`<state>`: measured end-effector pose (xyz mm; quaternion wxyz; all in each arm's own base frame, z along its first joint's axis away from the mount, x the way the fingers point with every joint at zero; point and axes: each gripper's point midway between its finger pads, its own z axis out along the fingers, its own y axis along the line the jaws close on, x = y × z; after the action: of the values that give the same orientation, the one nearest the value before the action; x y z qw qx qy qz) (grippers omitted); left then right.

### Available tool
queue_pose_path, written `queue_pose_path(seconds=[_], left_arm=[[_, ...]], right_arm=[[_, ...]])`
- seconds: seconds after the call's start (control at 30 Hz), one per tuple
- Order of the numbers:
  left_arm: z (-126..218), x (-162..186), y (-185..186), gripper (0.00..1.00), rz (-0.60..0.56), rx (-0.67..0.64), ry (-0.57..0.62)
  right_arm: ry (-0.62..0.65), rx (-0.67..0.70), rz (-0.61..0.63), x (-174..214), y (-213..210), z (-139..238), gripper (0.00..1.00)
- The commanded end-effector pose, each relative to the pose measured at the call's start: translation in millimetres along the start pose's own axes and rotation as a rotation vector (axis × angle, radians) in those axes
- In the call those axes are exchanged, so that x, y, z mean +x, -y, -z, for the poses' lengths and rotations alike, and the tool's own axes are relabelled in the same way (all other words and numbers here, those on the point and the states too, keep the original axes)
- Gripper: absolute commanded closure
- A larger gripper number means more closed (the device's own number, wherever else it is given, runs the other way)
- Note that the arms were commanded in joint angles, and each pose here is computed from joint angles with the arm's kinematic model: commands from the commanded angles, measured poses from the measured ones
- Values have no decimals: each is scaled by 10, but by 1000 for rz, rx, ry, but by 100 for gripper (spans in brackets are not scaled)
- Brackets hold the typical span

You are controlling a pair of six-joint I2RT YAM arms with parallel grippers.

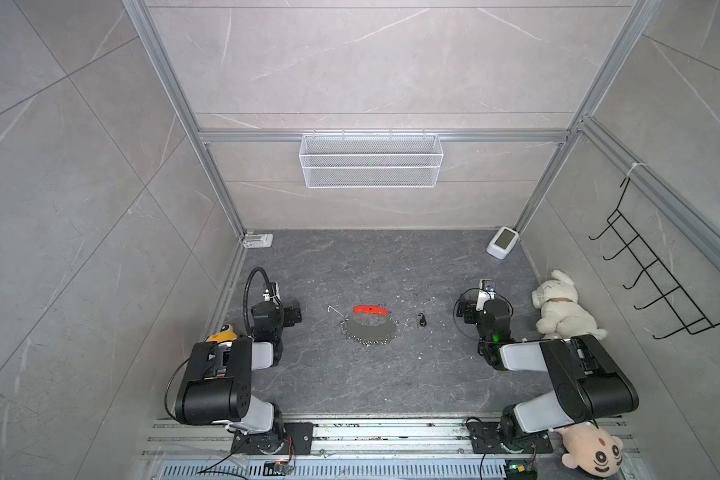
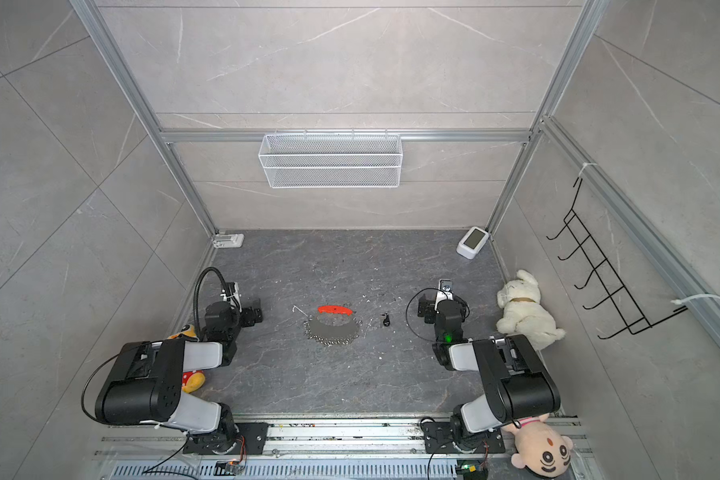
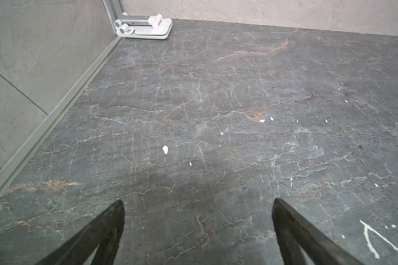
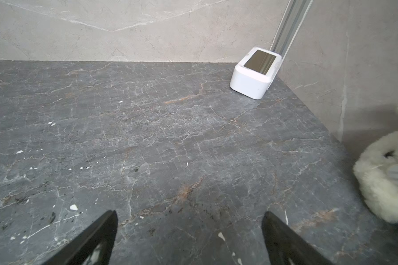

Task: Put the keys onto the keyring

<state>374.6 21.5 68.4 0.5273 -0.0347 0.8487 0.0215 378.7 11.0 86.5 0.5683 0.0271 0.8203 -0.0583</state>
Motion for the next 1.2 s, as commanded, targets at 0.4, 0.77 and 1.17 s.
queue_pose_path(seconds=[0.4,0.77,1.17], left_arm=[[-26,-201,-4,0,-12,6,61],[-26,-194,-10,0,-11,4,60],[390,-809,332,0,-29,-10,-77]], right_arm=[[33,9,4,-113,-8,-30,1],[32,11,2,-109,-2,-32,1],[112,67,-16,-763,143,471,1]])
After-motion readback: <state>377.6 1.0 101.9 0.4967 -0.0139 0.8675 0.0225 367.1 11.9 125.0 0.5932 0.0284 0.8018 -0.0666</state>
